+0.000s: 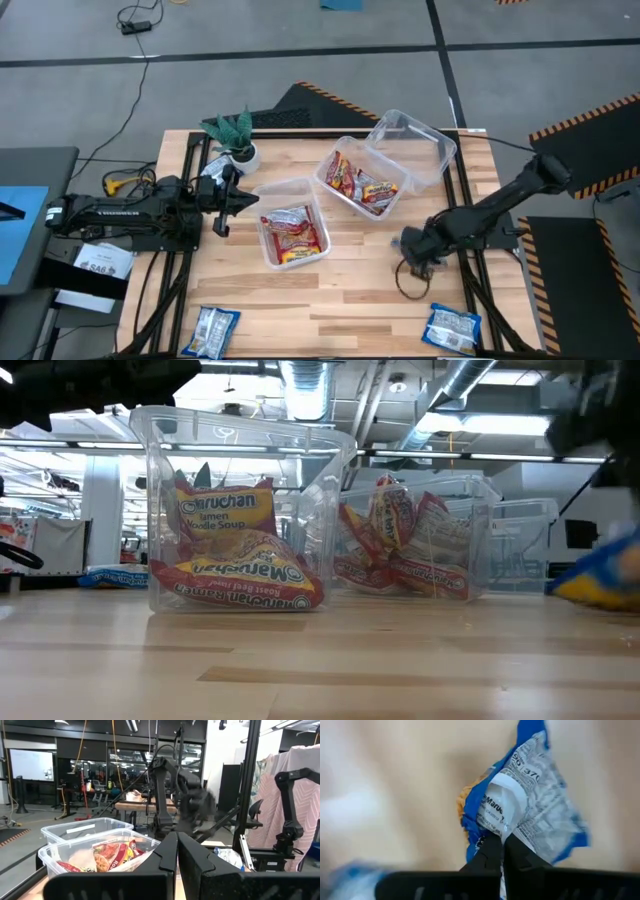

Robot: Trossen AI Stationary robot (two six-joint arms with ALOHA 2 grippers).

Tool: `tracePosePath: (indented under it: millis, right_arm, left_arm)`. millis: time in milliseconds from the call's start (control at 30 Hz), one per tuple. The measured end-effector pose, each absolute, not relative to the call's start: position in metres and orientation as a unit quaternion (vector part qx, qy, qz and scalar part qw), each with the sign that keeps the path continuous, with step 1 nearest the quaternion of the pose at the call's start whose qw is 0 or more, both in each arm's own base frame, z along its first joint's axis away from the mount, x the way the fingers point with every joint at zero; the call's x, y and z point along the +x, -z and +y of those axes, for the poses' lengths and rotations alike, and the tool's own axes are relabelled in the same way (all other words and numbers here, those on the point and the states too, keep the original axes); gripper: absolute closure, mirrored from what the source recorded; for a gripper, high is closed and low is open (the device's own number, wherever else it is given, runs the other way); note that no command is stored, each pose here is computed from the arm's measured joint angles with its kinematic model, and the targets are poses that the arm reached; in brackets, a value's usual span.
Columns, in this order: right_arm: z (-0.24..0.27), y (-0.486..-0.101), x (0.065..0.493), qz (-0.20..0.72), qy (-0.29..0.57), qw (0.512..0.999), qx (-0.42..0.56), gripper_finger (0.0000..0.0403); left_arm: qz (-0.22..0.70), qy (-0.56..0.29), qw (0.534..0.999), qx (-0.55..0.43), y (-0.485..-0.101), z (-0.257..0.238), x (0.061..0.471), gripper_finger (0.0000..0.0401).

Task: Sort Maruchan noodles
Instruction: Put the blue noodle pack into the top bin

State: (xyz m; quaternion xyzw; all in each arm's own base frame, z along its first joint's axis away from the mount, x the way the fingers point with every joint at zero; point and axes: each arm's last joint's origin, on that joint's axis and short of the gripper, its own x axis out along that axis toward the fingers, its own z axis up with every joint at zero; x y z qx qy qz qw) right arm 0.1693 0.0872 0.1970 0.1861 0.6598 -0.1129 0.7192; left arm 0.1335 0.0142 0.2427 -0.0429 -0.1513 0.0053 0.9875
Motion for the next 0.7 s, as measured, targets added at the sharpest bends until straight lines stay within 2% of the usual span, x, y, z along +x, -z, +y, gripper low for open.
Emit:
tracePosePath:
  millis: [100, 167, 300, 400, 533, 700]
  right_arm:
    - [0.102, -0.229, 0.178, 0.608, 0.007, 0.770, 0.194, 0.0396]
    - [0.104, -0.254, 0.182, 0.560, -0.006, 0.807, 0.187, 0.0396]
    - [0.095, -0.304, 0.183, 0.443, 0.031, 0.889, 0.113, 0.0396]
    - [0.080, -0.334, 0.178, 0.357, 0.104, 0.928, 0.037, 0.0396]
    - [0.048, -0.348, 0.170, 0.297, 0.265, 0.917, -0.035, 0.0396]
    - [0.002, -0.345, 0.161, 0.309, 0.447, 0.838, -0.056, 0.0396]
  left_arm:
    - [-0.152, -0.006, 0.988, -0.039, -0.243, 0.014, 0.133, 0.0401]
    - [-0.158, -0.008, 0.987, -0.038, -0.244, 0.014, 0.133, 0.0401]
    - [-0.165, -0.008, 0.986, -0.036, -0.245, 0.014, 0.133, 0.0401]
    - [-0.165, -0.009, 0.986, -0.030, -0.245, 0.014, 0.133, 0.0401]
    - [-0.164, -0.017, 0.986, -0.024, -0.245, 0.015, 0.133, 0.0401]
    - [-0.165, -0.024, 0.986, -0.025, -0.245, 0.015, 0.133, 0.0401]
